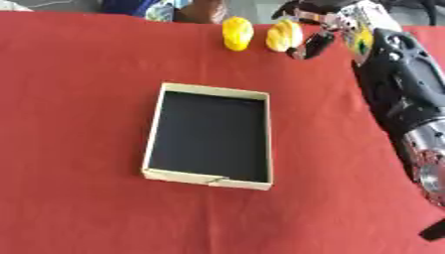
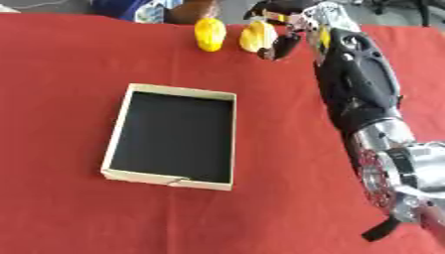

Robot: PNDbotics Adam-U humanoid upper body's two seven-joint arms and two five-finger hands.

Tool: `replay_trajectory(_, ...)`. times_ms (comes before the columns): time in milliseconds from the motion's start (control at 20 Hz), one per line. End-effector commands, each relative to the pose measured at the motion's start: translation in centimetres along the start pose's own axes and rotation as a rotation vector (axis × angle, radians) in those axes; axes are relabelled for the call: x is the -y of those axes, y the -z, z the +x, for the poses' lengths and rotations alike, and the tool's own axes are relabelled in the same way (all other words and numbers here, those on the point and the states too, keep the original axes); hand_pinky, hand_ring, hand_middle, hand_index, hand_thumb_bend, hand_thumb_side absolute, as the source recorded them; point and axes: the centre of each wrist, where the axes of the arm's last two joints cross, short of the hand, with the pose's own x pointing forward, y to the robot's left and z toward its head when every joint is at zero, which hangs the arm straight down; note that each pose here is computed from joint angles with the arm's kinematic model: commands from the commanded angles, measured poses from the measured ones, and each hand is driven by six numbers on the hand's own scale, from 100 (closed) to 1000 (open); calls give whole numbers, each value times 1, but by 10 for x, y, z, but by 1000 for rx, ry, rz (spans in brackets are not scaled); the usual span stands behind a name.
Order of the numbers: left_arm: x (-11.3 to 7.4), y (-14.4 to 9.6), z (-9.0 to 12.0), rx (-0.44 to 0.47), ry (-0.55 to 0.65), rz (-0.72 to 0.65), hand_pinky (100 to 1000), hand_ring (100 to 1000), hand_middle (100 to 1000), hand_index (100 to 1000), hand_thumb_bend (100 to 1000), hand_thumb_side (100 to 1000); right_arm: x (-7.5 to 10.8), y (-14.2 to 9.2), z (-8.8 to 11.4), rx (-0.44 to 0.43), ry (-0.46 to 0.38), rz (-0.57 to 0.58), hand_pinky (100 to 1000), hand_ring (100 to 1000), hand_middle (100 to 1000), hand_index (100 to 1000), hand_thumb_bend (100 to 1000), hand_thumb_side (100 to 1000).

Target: Pick up objects on the table and place them in the box.

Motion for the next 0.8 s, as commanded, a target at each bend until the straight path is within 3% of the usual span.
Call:
replay_trajectory(50, -5, 6, 5, 25, 13, -1, 836, 842, 689, 819, 100, 698, 21, -9, -11, -39, -19, -53, 934, 1000, 942, 954, 244, 100)
replay_trajectory(350, -4, 6, 5, 22, 13, 0, 836, 842, 689, 817, 100, 700, 31, -13, -13, -87, -4, -125, 929, 1000, 936, 959, 235, 100)
replay_trajectory(500, -5, 6, 5, 21, 14, 0, 836, 842, 688, 817, 100, 701, 36, -15, -15, -115, 13, -174, 927, 1000, 933, 956, 178, 100)
replay_trajectory(800, -4, 6, 5, 23, 11, -3, 837, 842, 687, 816, 100, 704, 38, -19, -20, -189, 9, -193, 911, 1000, 912, 952, 214, 100)
